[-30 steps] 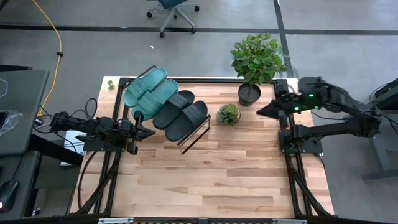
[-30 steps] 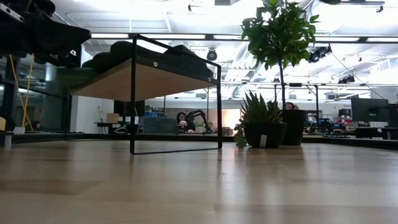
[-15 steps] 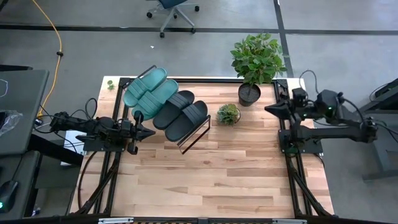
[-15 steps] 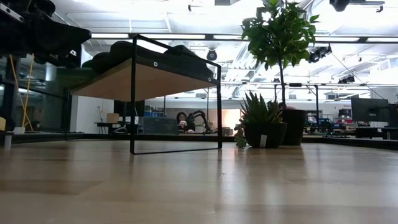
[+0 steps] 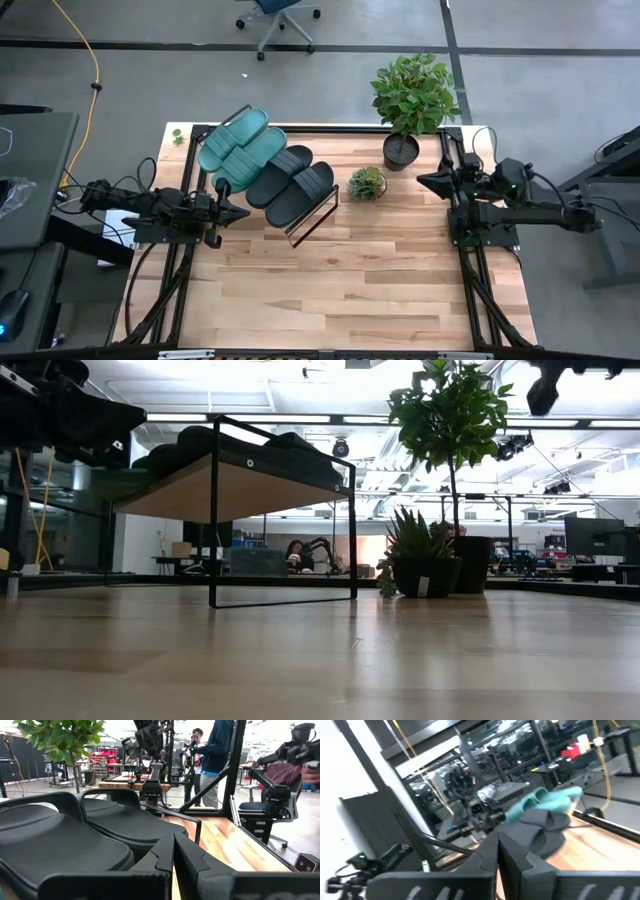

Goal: Pick and place slippers onto the shelf
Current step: Return to Home Position

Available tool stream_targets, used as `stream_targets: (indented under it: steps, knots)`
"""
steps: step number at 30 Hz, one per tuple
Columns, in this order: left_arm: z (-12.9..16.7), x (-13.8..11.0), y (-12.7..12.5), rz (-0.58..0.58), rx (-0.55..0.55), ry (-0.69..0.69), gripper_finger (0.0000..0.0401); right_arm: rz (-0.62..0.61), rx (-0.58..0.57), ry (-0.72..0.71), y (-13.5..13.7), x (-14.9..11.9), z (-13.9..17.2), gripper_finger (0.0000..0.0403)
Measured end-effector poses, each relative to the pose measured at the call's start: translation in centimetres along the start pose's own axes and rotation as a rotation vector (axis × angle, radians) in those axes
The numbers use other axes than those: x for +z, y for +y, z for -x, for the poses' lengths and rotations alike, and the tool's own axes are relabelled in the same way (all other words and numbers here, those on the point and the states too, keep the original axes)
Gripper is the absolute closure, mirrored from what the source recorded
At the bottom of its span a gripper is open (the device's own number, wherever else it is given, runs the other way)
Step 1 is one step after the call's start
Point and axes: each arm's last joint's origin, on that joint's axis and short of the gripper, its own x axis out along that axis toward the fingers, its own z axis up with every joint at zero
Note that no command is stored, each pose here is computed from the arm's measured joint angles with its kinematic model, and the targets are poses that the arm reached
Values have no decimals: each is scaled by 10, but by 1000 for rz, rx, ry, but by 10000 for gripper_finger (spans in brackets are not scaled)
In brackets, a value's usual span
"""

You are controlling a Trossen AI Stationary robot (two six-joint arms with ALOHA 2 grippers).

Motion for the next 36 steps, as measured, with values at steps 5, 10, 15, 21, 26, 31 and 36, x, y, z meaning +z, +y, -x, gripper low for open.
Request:
stream_targets:
  steps: [5, 10, 15, 21, 26, 31, 36]
  knots:
    - [0, 0, 0, 0, 0, 0, 400, -7, -14, -19, -10, -20, 4, 403]
    - [0, 0, 0, 0, 0, 0, 400, 17, -61, -42, -18, -33, 8, 403]
    - [0, 0, 0, 0, 0, 0, 400, 69, -51, -89, -22, -42, 7, 403]
    - [0, 0, 0, 0, 0, 0, 400, 33, -4, -87, -32, -63, 2, 403]
    - [0, 0, 0, 0, 0, 0, 400, 10, 9, -97, -38, -77, 0, 403]
    - [0, 0, 0, 0, 0, 0, 400, 5, 9, -96, -43, -88, -1, 403]
    - [0, 0, 0, 0, 0, 0, 400, 62, -6, -95, -44, -89, -1, 403]
